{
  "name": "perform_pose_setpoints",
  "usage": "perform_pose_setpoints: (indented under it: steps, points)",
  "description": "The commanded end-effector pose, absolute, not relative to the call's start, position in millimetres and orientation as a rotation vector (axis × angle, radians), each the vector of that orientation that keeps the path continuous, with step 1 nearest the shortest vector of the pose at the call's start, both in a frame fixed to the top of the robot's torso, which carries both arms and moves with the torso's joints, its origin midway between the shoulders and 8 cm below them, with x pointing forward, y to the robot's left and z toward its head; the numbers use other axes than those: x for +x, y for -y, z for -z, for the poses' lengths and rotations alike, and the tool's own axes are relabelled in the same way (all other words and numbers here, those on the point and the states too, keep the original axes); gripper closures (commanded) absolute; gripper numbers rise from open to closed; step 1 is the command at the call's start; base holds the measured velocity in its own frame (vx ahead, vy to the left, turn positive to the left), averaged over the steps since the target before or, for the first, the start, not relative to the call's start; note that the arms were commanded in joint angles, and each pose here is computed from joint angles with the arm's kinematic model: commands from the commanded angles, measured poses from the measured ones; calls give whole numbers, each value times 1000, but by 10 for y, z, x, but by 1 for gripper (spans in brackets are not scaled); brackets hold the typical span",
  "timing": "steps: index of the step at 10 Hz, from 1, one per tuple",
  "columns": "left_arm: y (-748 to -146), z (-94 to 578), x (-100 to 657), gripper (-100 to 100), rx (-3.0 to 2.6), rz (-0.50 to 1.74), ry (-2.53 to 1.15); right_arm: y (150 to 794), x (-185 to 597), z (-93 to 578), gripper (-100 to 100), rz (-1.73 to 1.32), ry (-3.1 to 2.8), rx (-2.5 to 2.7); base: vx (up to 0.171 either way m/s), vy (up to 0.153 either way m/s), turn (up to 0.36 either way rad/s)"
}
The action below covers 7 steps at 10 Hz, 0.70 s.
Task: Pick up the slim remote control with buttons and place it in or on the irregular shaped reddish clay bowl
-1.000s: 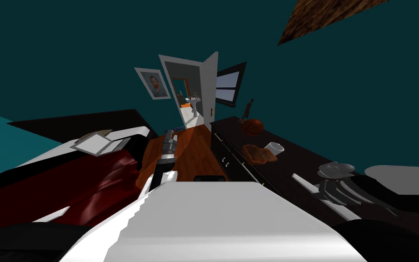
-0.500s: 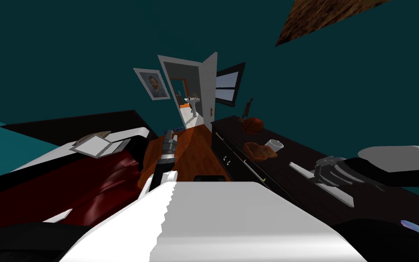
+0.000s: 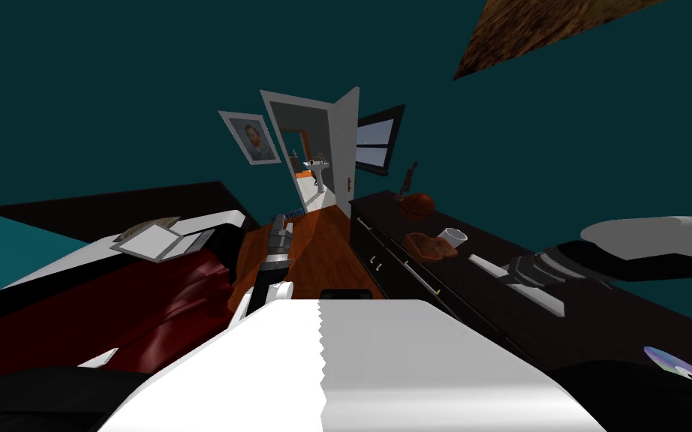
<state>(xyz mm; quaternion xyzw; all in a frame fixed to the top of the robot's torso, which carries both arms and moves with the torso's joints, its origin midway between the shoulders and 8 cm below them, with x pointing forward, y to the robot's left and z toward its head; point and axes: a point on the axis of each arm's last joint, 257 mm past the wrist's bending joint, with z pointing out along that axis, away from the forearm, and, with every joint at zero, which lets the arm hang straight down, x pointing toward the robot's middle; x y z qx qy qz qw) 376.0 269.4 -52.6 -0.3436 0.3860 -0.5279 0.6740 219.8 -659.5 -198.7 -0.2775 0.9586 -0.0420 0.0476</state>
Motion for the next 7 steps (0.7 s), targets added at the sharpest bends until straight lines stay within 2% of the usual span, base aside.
perform_pose_setpoints:
  steps: [1,7]
  points:
    - [-2694,526,3760,0,-773,1188,-869,6497,2352,1861,100,98,-2909,-843,-8,24,-47]
    - [-2694,526,3760,0,-773,1188,-869,6149,2723,1507,100,1,-2868,-837,-5,27,-44]
